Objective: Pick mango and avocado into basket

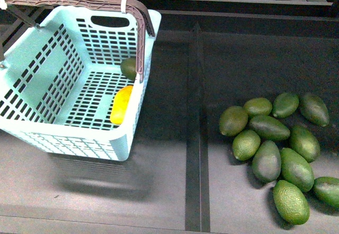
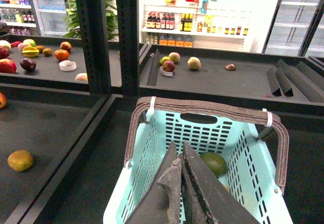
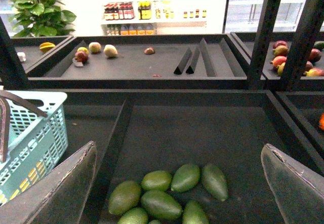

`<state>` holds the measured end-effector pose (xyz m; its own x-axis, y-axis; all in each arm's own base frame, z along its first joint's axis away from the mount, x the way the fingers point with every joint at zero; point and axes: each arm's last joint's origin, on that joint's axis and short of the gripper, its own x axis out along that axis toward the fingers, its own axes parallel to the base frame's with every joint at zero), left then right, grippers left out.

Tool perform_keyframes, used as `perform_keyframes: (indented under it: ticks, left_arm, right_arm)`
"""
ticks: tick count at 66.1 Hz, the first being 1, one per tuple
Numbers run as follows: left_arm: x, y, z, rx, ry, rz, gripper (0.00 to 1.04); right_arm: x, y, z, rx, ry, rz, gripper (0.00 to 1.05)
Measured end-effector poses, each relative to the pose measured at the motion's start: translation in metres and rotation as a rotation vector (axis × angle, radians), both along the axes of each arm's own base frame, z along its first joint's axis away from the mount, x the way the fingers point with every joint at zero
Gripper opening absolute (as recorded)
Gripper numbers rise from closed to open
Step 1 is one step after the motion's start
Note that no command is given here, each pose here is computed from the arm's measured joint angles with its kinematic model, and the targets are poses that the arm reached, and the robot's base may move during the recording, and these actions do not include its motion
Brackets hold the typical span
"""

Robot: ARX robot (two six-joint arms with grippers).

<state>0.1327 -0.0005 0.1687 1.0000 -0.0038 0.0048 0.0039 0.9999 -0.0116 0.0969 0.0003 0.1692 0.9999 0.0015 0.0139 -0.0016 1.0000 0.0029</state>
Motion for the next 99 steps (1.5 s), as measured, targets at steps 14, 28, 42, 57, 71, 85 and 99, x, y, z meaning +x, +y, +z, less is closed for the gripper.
perform_keyframes:
  ticks: [14,28,42,57,71,85,99]
  left_arm:
    - [-0.010,0.000,0.003,0.000,-0.009,0.000,0.02]
    - [-0.018,0.000,0.003,0.000,-0.011,0.000,0.02]
    - [-0.023,0.000,0.003,0.000,-0.011,0.000,0.02]
    - [-0.035,0.000,-0.001,0.001,-0.003,0.000,0.02]
    - [-0.036,0.000,0.000,0.001,-0.005,0.000,0.02]
    - [-0.036,0.000,0.000,0.001,-0.005,0.000,0.02]
    - [-0.036,0.000,0.000,0.000,-0.005,0.000,0.21]
  right_arm:
    - [0.000,0.000,0.000,0.000,0.000,0.000,0.96]
    - [0.000,0.000,0.000,0.000,0.000,0.000,0.96]
    - [0.000,0.000,0.000,0.000,0.000,0.000,0.96]
    - [0.000,0.000,0.000,0.000,0.000,0.000,0.96]
    - [0.000,0.000,0.000,0.000,0.000,0.000,0.96]
    - [0.000,0.000,0.000,0.000,0.000,0.000,0.96]
    - [0.000,0.000,0.000,0.000,0.000,0.000,0.96]
